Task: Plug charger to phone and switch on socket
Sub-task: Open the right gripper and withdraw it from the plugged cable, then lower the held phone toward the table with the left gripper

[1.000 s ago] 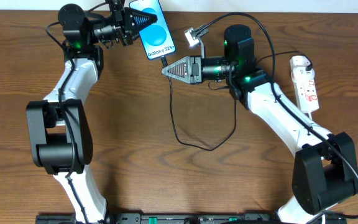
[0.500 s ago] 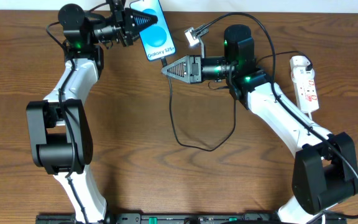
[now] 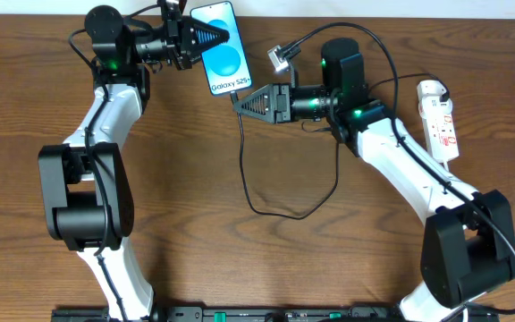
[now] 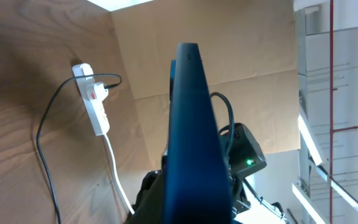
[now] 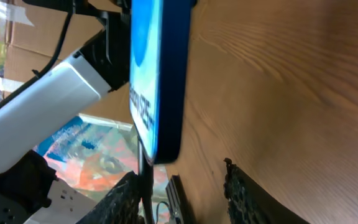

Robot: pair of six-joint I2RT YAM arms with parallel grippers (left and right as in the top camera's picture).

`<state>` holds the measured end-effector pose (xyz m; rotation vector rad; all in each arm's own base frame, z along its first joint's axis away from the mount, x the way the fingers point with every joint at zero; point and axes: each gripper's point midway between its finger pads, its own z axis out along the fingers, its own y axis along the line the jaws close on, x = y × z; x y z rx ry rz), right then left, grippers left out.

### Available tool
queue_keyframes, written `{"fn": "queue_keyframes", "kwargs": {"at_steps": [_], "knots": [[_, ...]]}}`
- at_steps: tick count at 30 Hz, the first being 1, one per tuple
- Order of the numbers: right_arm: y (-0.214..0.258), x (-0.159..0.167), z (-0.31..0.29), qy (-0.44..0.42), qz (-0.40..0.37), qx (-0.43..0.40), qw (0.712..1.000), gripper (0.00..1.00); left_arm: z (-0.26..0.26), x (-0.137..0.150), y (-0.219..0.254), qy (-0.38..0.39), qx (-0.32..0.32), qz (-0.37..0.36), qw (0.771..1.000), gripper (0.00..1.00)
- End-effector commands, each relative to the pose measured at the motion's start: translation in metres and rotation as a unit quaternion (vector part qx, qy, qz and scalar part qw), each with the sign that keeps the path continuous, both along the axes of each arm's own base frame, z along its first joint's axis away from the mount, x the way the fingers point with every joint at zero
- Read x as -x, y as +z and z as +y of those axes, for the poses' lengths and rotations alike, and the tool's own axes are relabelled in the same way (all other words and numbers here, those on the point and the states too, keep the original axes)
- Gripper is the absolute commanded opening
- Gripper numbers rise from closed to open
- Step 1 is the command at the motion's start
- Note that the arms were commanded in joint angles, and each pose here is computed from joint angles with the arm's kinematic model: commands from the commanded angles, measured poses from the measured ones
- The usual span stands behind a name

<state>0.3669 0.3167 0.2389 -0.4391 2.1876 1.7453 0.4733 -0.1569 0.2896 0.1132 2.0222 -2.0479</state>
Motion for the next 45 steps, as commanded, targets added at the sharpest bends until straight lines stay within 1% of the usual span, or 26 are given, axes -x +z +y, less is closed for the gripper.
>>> {"fn": "queue_keyframes", "kwargs": {"at_steps": [1, 7, 12, 18, 23, 26, 30, 34, 39, 45], "knots": [[0.000, -0.013, -0.019, -0.022, -0.008, 0.006, 1.000, 0.41, 0.003, 0.007, 0.007, -0.015, -0.007, -0.021, 1.000, 0.08], [-0.010, -0.030, -0.052, -0.058, 0.015, 0.020, 0.998, 0.42, 0.003, 0.005, 0.005, -0.013, -0.008, -0.027, 1.000, 0.07], [-0.020, -0.037, -0.071, -0.079, 0.027, 0.035, 0.996, 0.44, 0.003, 0.000, 0.000, -0.002, -0.005, -0.017, 1.000, 0.07], [-0.031, -0.034, -0.076, -0.082, 0.032, 0.057, 0.994, 0.45, 0.007, -0.023, -0.019, 0.050, 0.004, 0.053, 0.997, 0.07], [-0.046, -0.036, -0.083, -0.101, 0.037, 0.090, 0.990, 0.46, 0.010, -0.036, -0.050, 0.092, -0.009, 0.128, 0.988, 0.07], [-0.060, -0.041, -0.093, -0.126, 0.040, 0.126, 0.983, 0.48, 0.009, -0.033, -0.065, 0.092, -0.029, 0.122, 0.988, 0.07], [-0.084, -0.042, -0.109, -0.158, 0.050, 0.194, 0.967, 0.50, 0.004, -0.024, -0.082, 0.080, -0.047, 0.138, 0.986, 0.07], [-0.097, -0.040, -0.123, -0.171, 0.052, 0.250, 0.952, 0.50, -0.001, -0.013, -0.102, 0.072, -0.071, 0.156, 0.983, 0.07], [-0.089, -0.045, -0.134, -0.180, 0.034, 0.289, 0.940, 0.50, 0.006, -0.011, -0.135, 0.110, -0.124, 0.195, 0.967, 0.07], [-0.074, -0.052, -0.155, -0.196, 0.008, 0.354, 0.915, 0.51, 0.007, -0.002, -0.154, 0.114, -0.165, 0.197, 0.960, 0.07]]}}
